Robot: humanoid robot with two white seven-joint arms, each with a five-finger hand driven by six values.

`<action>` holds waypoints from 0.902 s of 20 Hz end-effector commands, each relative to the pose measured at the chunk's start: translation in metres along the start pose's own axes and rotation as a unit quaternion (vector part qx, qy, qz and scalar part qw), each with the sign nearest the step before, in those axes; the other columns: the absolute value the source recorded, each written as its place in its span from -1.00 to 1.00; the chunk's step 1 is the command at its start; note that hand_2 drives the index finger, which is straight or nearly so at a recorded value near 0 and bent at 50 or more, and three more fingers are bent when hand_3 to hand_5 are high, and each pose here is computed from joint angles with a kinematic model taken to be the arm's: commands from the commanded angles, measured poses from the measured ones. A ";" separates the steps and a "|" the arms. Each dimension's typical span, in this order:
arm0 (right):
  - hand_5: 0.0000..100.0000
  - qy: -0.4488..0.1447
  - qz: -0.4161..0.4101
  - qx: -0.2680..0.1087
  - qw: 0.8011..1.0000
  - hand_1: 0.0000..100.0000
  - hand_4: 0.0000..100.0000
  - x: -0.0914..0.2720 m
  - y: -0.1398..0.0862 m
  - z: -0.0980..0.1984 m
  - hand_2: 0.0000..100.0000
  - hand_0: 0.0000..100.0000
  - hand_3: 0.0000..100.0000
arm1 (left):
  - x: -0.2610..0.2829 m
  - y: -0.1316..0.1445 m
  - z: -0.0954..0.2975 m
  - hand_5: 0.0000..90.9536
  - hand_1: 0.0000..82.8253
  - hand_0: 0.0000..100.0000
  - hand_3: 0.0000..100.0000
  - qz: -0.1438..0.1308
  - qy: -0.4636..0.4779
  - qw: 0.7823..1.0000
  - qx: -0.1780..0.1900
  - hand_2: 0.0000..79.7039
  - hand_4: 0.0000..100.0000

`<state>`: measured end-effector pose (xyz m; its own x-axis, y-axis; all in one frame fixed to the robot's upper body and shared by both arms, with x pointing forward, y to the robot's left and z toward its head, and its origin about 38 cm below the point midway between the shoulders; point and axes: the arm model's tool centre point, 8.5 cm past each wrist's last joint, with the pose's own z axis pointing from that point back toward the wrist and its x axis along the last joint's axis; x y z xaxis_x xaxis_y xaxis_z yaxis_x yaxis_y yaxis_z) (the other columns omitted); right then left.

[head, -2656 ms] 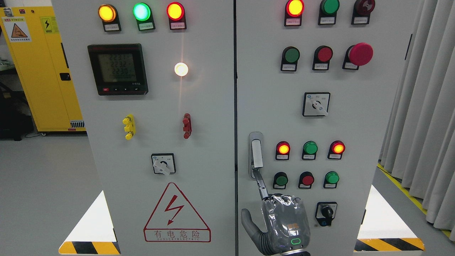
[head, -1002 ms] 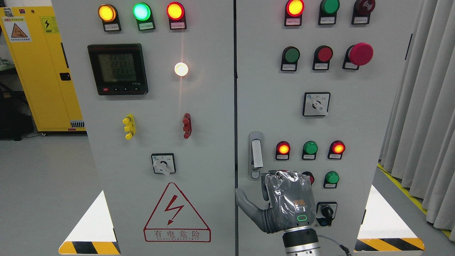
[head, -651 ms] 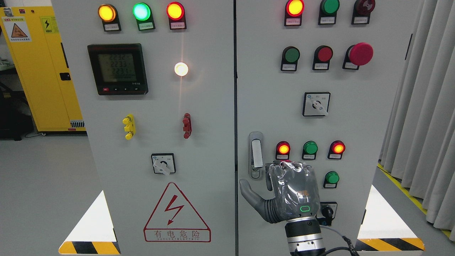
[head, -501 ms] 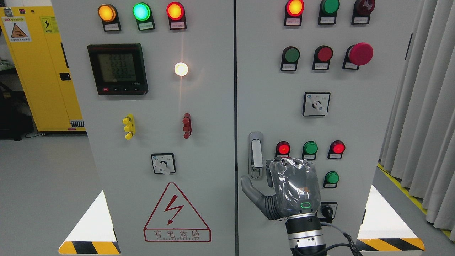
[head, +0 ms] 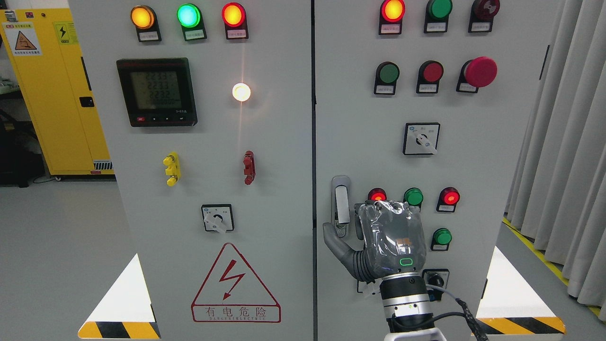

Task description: Release door handle

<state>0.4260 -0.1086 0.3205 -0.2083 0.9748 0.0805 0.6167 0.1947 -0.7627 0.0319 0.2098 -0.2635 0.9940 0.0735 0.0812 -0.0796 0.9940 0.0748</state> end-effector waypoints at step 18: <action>1.00 0.012 0.002 0.006 1.000 -0.31 1.00 -0.003 0.004 -0.006 0.91 -0.19 1.00 | 0.004 -0.001 0.000 -1.00 0.34 -0.76 -1.00 0.001 -0.006 1.000 -0.001 -1.00 -1.00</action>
<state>0.4324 -0.1094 0.3218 -0.1949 0.9770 0.0863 0.6114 0.1898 -0.7682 0.0319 0.2098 -0.2635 0.9940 0.0735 0.0812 -0.0796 0.9940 0.0747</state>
